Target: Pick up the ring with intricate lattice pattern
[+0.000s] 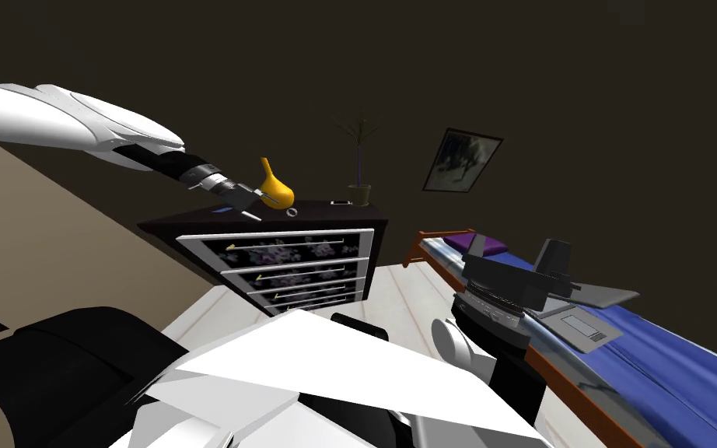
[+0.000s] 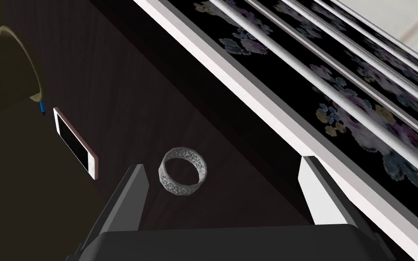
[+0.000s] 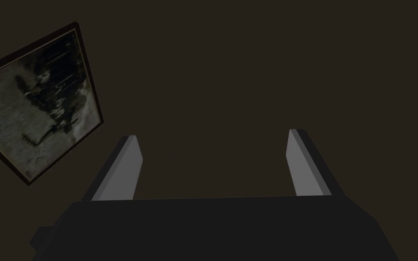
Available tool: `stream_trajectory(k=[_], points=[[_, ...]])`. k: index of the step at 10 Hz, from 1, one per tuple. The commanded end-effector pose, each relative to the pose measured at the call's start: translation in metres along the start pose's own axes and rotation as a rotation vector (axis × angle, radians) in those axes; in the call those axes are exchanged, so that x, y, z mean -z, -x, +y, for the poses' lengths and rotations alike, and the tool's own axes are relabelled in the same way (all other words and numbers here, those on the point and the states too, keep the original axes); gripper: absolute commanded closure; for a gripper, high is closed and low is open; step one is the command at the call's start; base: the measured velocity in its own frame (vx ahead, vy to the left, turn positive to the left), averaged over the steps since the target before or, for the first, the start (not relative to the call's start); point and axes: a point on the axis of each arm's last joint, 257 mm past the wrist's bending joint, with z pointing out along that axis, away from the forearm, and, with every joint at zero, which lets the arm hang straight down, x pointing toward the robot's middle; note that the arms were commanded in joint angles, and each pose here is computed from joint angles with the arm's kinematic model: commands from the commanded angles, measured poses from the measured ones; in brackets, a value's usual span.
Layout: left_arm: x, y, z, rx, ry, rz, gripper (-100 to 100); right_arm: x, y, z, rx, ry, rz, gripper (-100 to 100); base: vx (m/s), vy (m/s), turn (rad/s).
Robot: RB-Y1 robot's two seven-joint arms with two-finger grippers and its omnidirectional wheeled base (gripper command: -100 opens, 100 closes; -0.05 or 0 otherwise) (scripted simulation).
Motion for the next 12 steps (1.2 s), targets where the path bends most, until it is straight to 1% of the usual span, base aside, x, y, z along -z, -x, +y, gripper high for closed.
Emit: stream_trajectory(k=[1,2,3,4,5,6,10,11,12], points=[[0.008,0.008,0.013,0.021,0.057,-0.032,-100,0.000,0.000,0.000,0.000,0.000,0.000,0,0.244,-0.091,0.013],[0.012,0.011,0.020,0.030,0.083,-0.046,-100,0.000,0.000,0.000,0.000,0.000,0.000,0,0.248,-0.080,0.014],[0.012,0.011,0.020,0.030,0.083,-0.046,-100,0.000,0.000,0.000,0.000,0.000,0.000,0,0.139,-0.027,0.007],[0.011,0.010,0.020,0.029,0.078,-0.044,-100,0.000,0.000,0.000,0.000,0.000,0.000,0,0.037,-0.004,-0.003],[0.011,0.010,0.020,0.029,0.078,-0.045,0,0.000,0.000,0.000,0.000,0.000,0.000,0,0.012,-0.003,-0.002],[0.011,0.012,0.028,0.018,0.078,-0.039,-100,0.000,0.000,0.000,0.000,0.000,0.000,0,0.055,-0.024,0.096],[0.010,0.014,0.044,-0.005,0.078,-0.028,-100,0.000,0.000,0.000,0.000,0.000,0.000,0,0.081,-0.077,0.072],[0.010,0.013,0.041,0.000,0.077,-0.030,-100,0.000,0.000,0.000,0.000,0.000,0.000,0,0.023,-0.029,0.010],[0.010,0.013,0.042,-0.002,0.078,-0.029,100,0.000,0.000,0.000,0.000,0.000,0.000,0,0.005,-0.006,-0.001]])
